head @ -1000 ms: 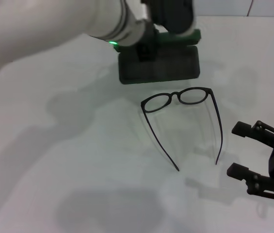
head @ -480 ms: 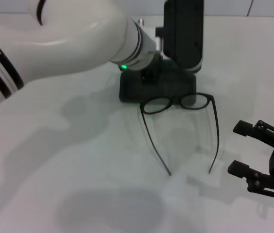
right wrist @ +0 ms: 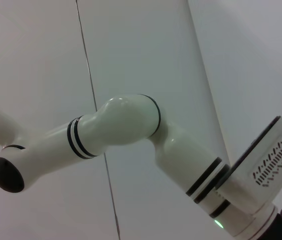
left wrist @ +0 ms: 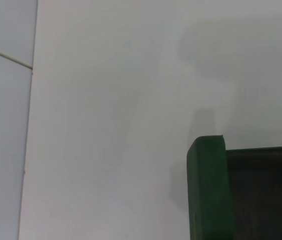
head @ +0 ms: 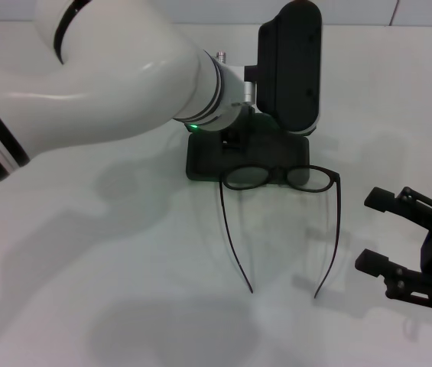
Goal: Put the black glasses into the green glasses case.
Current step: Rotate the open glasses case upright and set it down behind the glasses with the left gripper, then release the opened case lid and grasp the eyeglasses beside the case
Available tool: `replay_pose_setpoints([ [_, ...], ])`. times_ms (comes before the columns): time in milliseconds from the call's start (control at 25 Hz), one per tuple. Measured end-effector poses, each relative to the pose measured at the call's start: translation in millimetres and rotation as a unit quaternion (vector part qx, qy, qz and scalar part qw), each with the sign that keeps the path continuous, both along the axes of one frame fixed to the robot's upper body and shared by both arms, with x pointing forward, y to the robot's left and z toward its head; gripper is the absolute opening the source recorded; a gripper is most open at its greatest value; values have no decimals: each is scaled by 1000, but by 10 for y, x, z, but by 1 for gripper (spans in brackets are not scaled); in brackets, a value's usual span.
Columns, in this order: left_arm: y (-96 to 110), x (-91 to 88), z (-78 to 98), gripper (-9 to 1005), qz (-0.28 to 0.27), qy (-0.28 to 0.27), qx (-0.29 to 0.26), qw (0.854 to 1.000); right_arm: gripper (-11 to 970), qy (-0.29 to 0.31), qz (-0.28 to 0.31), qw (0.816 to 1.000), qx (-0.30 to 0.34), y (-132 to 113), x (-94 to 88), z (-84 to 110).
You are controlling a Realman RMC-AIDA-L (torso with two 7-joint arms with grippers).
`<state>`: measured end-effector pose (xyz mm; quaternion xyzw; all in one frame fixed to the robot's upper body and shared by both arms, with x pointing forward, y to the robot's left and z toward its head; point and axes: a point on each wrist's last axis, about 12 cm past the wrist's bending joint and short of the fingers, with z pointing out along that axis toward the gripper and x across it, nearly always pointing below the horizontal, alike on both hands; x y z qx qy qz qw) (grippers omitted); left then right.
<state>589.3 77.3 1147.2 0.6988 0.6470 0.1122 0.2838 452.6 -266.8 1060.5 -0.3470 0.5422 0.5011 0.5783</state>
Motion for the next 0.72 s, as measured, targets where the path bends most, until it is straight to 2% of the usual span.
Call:
replay_pose_setpoints([
  [280,-16,2,11,360,6,2,-3,1000,796,0,-1,1000,0,-2,3,1],
  [480,-38,-35,103,378,5,-1,-11,1000,796,2,-6,1000,-3,-13,1,-9],
  [560,-39,-66,205,416,9,-8,-32,999,796,1,-13,1000,-12,-27,30,-17],
  [680,-10,-121,444,472,32,-26,-91,995,795,-1,-35,998,-46,-81,162,-12],
  [720,22,-157,605,470,50,-39,-134,989,795,-3,-37,997,-62,-105,241,22],
])
